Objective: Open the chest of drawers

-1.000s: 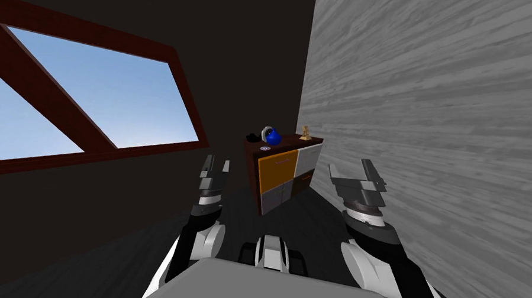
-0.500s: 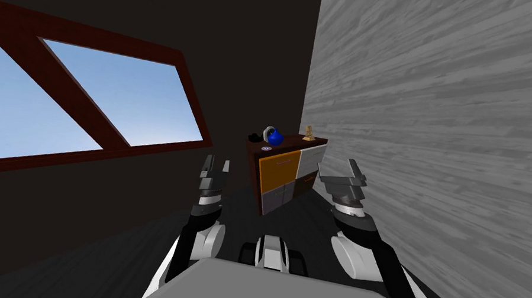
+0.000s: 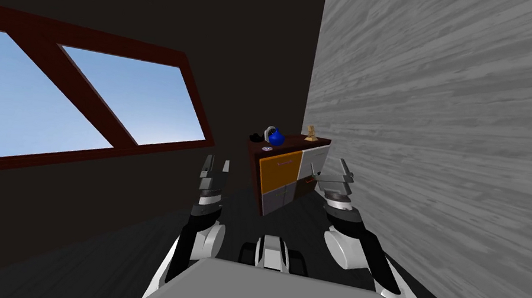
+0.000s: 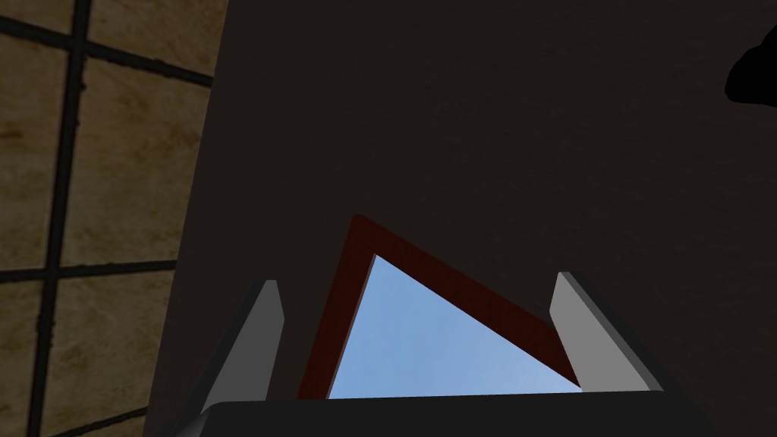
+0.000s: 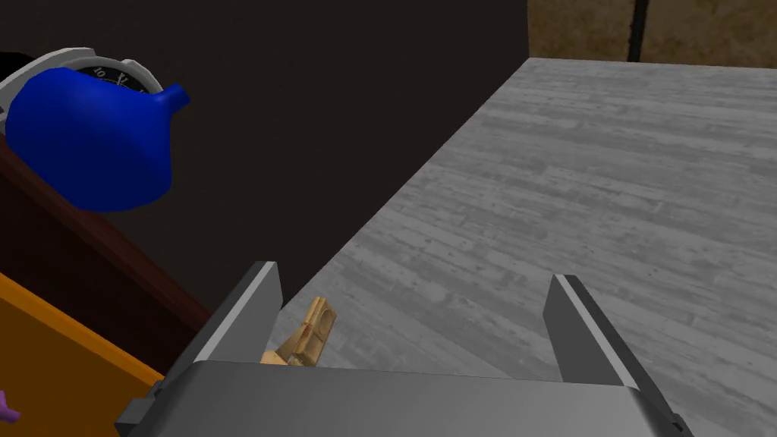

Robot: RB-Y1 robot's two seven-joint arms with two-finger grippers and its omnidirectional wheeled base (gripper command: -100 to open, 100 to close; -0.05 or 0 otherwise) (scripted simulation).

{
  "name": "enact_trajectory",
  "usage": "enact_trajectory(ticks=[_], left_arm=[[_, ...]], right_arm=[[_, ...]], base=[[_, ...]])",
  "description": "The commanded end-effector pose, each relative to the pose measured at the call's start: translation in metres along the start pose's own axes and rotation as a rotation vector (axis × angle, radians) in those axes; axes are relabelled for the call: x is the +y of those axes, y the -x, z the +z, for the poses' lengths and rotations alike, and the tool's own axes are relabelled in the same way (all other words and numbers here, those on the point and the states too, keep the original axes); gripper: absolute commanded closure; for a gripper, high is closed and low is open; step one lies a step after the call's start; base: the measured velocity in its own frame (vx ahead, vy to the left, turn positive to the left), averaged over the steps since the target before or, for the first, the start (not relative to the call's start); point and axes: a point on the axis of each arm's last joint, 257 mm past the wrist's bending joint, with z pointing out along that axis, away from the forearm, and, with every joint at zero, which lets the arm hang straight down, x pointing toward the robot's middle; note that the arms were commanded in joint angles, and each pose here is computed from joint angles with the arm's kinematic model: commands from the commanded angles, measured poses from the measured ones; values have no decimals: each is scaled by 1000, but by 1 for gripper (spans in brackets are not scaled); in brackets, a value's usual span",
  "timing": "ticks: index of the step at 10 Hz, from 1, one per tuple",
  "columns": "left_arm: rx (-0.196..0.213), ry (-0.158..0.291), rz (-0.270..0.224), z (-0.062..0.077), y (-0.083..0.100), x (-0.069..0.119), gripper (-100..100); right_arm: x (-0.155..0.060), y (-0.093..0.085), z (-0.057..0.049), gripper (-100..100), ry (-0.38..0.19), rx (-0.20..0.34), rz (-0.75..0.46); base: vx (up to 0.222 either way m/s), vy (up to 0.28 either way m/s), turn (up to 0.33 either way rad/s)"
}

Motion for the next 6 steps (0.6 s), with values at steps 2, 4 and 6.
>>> enact_trajectory(ticks=[2,4,6], left_arm=[[0,0,0,0,0,0,0],[0,0,0,0,0,0,0],[0,0,0,0,0,0,0]], right_arm=[[-27,3,4,-100,-23,-19,215],[-41,4,6,-100,-36,-31,320],[-56,5,7,-100,-50,-45,425]], base=[[17,-37,79],[14,-38,65],[13,-35,69]])
